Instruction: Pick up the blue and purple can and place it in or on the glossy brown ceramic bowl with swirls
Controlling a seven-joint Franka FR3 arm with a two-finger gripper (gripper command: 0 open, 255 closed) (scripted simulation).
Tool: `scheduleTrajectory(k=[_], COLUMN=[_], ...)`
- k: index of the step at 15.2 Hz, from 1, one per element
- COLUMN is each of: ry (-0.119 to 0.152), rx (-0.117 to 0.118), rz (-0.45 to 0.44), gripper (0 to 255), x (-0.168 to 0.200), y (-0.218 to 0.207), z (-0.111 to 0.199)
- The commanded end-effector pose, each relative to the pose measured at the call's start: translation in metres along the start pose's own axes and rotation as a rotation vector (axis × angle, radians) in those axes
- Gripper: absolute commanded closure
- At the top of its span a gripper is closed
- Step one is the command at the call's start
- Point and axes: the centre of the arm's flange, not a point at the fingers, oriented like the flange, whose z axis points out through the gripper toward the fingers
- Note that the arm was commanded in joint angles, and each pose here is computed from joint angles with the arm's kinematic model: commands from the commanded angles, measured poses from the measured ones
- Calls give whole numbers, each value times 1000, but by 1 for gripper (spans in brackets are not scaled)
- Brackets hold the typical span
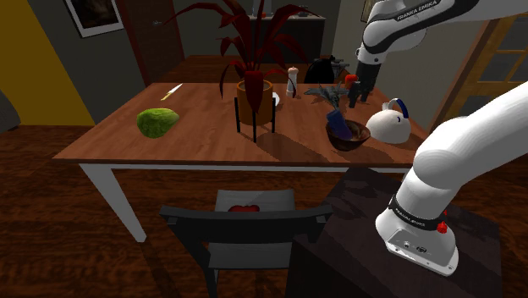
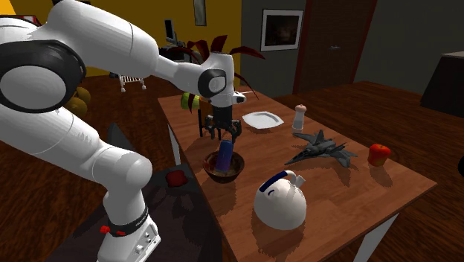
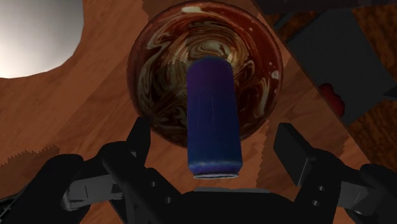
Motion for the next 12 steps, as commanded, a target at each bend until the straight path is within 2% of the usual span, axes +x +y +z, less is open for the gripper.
scheduleTrajectory(k=[1, 5, 12], ry=[0, 0, 0], rx=[0, 0, 0], rz=[0, 0, 0], gripper=[0, 0, 0], x=[0, 0, 0], y=[0, 0, 0], z=[0, -50, -50])
